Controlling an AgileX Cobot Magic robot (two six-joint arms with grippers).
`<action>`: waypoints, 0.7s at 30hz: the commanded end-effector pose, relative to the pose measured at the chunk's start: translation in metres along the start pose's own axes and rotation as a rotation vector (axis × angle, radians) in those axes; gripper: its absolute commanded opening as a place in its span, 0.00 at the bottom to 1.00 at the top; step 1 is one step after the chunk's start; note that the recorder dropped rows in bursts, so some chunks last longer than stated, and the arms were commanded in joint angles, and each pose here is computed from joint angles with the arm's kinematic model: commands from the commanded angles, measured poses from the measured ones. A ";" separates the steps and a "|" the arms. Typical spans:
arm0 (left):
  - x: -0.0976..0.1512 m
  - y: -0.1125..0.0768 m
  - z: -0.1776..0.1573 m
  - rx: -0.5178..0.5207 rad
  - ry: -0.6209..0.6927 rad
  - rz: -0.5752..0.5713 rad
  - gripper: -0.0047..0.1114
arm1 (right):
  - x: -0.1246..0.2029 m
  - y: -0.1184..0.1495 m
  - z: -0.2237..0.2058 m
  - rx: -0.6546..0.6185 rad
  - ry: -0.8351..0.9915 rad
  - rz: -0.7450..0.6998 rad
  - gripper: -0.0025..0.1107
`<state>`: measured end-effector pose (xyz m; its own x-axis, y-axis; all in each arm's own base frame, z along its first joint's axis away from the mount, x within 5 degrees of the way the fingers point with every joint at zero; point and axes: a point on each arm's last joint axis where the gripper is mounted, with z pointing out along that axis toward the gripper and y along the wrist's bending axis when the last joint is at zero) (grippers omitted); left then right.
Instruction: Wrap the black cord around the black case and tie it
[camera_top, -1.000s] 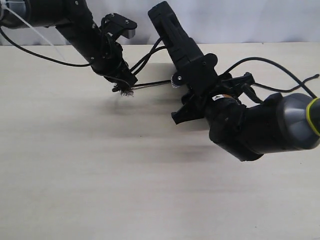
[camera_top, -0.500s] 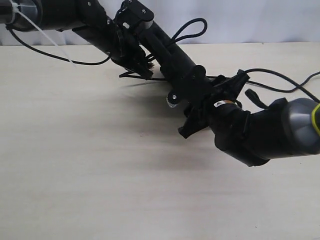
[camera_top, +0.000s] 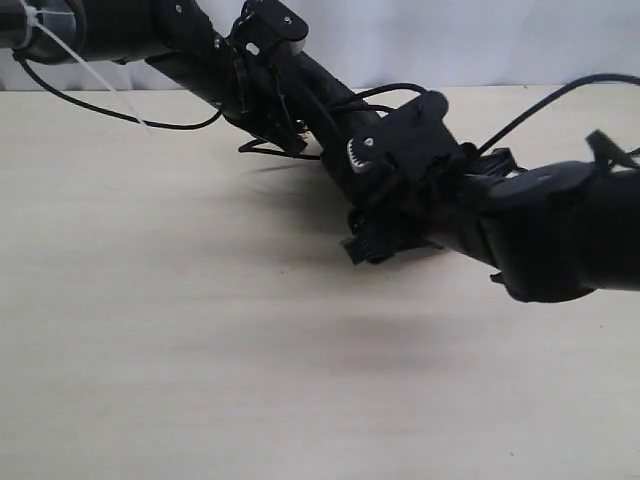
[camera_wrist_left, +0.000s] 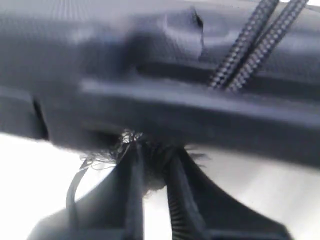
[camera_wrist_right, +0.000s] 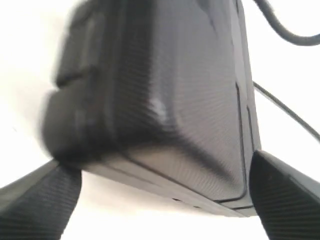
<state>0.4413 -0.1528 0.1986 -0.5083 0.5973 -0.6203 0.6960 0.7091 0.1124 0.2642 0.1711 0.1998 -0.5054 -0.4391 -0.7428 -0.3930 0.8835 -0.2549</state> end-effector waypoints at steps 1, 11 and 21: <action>-0.004 0.000 -0.002 -0.010 -0.023 -0.005 0.04 | -0.022 -0.014 -0.035 0.005 -0.107 0.070 0.77; -0.006 0.002 -0.002 -0.031 -0.042 -0.005 0.04 | -0.048 -0.034 -0.091 -0.038 -0.297 0.169 0.76; -0.005 0.001 -0.002 -0.017 -0.030 -0.005 0.04 | -0.064 -0.105 -0.035 -0.071 -0.290 0.279 0.61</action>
<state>0.4422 -0.1527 0.1978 -0.5046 0.5976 -0.6231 0.6939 0.7101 0.1191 0.2931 0.1093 0.3019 -0.3592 -0.1219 -0.9253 -0.2892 0.9572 -0.0138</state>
